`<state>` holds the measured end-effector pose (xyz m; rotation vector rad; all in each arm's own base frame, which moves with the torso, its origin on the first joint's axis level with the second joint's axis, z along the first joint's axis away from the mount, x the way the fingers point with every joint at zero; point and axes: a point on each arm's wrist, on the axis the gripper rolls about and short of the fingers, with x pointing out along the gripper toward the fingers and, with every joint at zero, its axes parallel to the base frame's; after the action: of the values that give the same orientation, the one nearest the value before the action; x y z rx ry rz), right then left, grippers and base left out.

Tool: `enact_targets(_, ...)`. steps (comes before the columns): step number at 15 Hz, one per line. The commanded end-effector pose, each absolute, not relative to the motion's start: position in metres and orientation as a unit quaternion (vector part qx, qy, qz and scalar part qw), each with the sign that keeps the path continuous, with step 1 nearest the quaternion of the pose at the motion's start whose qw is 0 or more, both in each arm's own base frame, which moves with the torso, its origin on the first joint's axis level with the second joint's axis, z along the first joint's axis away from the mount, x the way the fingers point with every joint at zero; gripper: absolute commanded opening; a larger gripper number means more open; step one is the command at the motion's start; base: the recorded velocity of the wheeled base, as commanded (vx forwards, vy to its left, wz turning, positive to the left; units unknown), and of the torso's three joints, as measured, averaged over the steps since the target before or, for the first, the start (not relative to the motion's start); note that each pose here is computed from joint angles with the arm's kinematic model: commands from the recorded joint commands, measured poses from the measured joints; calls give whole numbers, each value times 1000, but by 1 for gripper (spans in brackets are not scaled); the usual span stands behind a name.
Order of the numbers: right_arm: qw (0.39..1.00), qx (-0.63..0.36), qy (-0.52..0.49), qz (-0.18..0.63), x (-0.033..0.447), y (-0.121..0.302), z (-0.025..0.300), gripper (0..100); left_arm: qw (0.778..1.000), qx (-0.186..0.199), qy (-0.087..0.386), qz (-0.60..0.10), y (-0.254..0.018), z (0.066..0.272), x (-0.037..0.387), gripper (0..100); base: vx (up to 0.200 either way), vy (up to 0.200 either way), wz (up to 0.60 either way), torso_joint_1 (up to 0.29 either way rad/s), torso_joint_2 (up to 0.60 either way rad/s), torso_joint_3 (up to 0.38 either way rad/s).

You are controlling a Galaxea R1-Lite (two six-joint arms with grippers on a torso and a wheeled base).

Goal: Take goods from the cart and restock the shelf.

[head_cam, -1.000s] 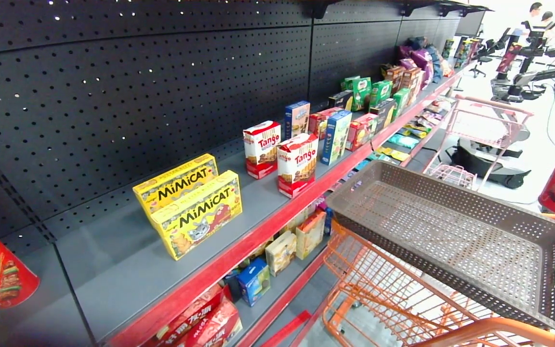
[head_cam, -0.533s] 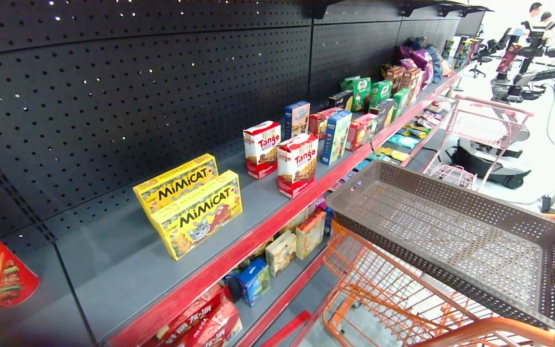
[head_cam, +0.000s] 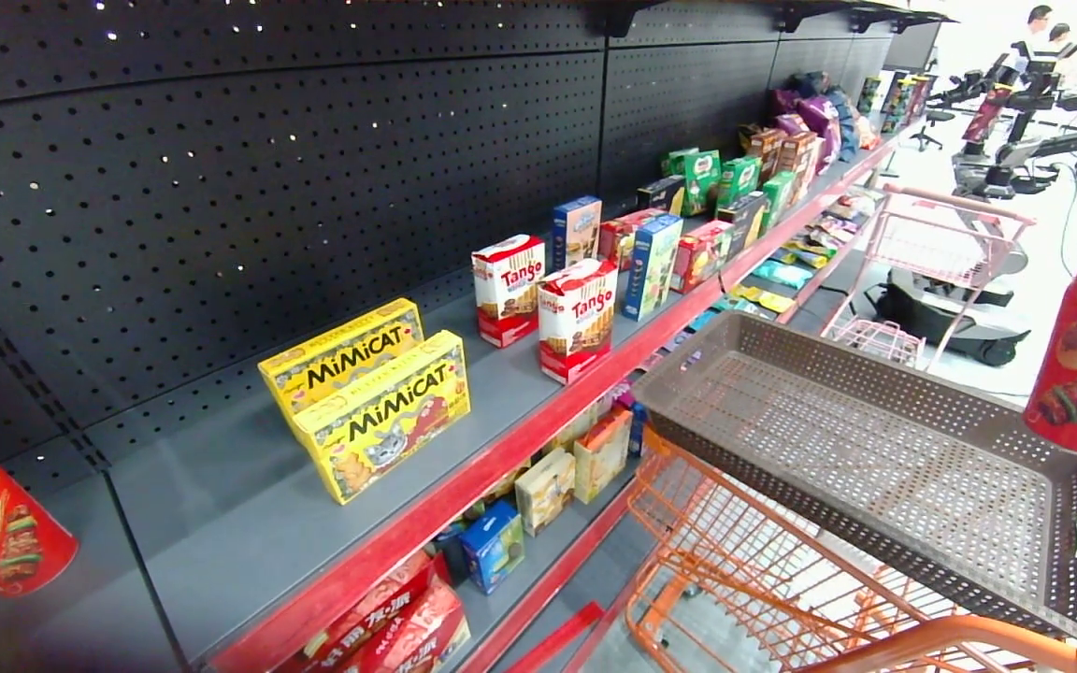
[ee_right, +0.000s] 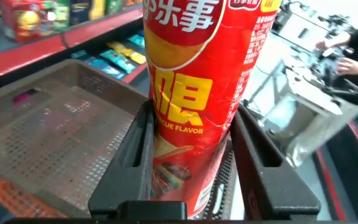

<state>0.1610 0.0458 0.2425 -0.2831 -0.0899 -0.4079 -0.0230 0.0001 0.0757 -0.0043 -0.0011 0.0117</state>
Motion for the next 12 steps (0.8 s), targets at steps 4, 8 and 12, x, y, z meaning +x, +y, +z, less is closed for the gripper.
enact_targets(4,970,-149,-44,-186,168,55,243,0,1000,-2,0,6,0,76,-23,100,0,0,450,1,1,-1)
enact_targets(8,970,-152,-47,-185,166,55,245,0,1000,-1,0,6,0,76,-23,100,0,0,600,5,2,4)
enact_targets(12,970,-152,-50,-181,163,55,246,0,1000,-3,0,6,0,76,-23,100,0,0,300,1,2,1)
